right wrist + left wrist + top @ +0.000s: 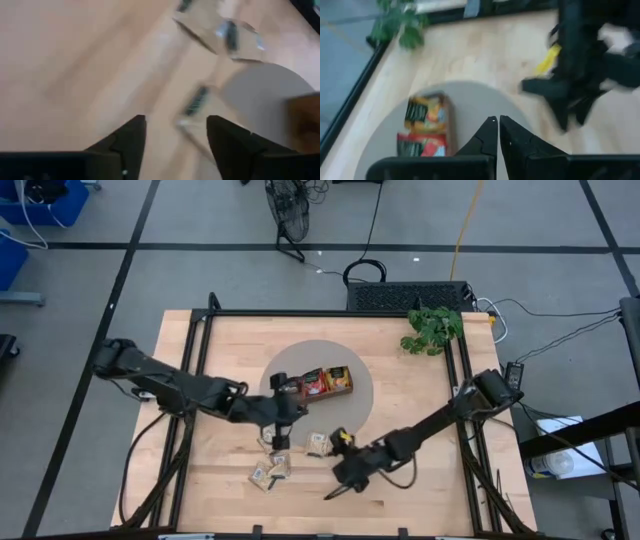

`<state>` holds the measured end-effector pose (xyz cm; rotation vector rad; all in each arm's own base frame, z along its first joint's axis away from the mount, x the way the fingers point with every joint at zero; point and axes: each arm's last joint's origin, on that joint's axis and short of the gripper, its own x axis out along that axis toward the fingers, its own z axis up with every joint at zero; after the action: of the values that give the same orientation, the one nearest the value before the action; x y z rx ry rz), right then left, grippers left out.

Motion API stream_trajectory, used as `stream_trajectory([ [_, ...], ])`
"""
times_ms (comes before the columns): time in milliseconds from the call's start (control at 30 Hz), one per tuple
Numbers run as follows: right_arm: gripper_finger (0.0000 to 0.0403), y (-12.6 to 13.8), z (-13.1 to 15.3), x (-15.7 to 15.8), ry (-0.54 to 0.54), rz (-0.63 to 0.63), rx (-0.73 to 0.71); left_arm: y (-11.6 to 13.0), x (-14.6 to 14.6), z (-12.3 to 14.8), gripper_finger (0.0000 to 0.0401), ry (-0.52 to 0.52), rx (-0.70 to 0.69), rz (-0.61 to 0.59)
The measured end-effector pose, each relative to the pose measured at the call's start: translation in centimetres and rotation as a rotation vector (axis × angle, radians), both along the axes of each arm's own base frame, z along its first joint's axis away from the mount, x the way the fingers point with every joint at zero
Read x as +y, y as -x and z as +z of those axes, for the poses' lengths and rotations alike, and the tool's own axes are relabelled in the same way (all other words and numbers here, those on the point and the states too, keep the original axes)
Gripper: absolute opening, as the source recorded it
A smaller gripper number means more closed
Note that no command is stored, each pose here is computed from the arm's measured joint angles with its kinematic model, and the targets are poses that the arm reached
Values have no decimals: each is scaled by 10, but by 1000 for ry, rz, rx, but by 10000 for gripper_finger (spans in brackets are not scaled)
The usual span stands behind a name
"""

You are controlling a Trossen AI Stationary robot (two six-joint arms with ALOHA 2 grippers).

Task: Pick & Place Tea
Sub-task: Put the brown tea bag into the wooden organizer

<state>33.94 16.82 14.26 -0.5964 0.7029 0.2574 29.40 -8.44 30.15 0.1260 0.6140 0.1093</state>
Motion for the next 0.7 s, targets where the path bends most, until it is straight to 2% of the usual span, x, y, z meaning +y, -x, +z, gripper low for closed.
stream_trajectory([
  [133, 223, -21, 25, -9, 52, 30, 29, 8, -10, 6, 17, -5, -19, -45],
  [267, 227, -35, 33, -31, -32, 64, 52, 10, -16, 7, 6, -23, -23, -73],
  [367, 222, -42, 29, -50, -102, 35, 81, 12, -21, 7, 4, -29, -22, -94],
  [533, 222, -51, 14, -68, -149, 30, 122, 13, -25, 7, 23, -54, -21, -116],
  [700, 223, -54, -7, -74, -151, 23, 190, 14, -23, 5, 23, -116, 0, -104],
])
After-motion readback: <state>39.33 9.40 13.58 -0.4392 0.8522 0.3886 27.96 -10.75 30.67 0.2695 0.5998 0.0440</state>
